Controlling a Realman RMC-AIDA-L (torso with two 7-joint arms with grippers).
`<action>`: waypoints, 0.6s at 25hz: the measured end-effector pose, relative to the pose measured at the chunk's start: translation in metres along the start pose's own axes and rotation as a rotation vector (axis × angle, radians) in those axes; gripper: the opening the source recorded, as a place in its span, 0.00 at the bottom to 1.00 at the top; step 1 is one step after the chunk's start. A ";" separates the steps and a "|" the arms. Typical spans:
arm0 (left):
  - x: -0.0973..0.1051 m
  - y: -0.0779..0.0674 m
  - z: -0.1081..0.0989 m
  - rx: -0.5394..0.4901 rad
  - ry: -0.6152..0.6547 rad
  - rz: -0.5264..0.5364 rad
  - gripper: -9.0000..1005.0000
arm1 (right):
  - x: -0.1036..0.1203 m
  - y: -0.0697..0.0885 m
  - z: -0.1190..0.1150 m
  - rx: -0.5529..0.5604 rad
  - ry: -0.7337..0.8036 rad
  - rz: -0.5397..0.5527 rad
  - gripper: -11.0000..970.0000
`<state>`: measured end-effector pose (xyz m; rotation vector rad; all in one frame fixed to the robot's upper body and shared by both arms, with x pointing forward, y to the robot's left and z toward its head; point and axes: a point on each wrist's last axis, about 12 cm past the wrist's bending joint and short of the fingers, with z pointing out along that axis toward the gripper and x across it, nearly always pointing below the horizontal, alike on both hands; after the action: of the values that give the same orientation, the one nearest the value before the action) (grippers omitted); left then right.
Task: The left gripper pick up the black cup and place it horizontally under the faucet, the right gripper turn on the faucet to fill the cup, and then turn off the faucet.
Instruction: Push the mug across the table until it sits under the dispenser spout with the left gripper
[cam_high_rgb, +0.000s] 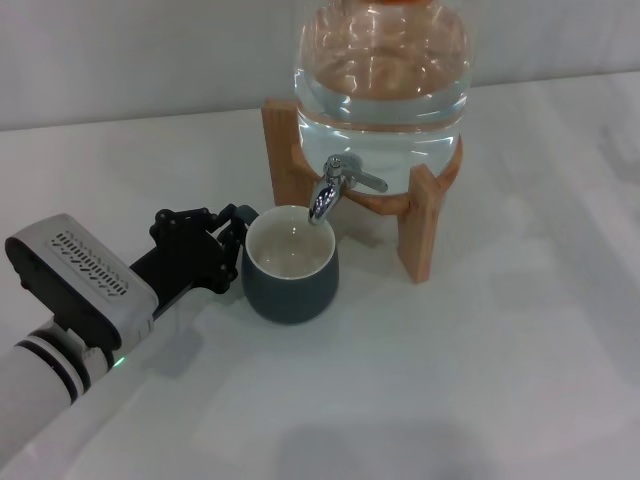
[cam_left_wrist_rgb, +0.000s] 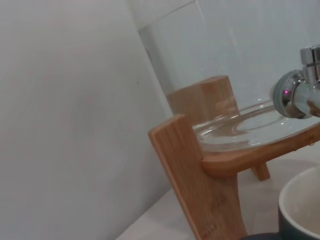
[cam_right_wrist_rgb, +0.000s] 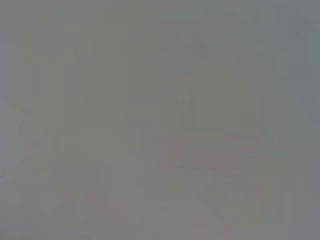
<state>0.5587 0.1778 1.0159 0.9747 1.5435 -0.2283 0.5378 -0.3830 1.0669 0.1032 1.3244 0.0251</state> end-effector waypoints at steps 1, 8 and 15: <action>0.000 0.000 0.000 0.001 0.001 0.000 0.10 | 0.000 0.000 0.000 0.000 0.000 0.000 0.88; -0.001 -0.001 0.001 0.005 0.002 0.002 0.12 | 0.000 0.001 0.001 -0.002 -0.001 0.000 0.88; -0.002 -0.003 0.002 0.016 -0.002 0.005 0.14 | 0.000 0.001 0.001 -0.003 -0.001 0.000 0.88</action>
<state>0.5577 0.1736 1.0158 0.9905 1.5390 -0.2388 0.5383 -0.3822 1.0672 0.1002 1.3230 0.0270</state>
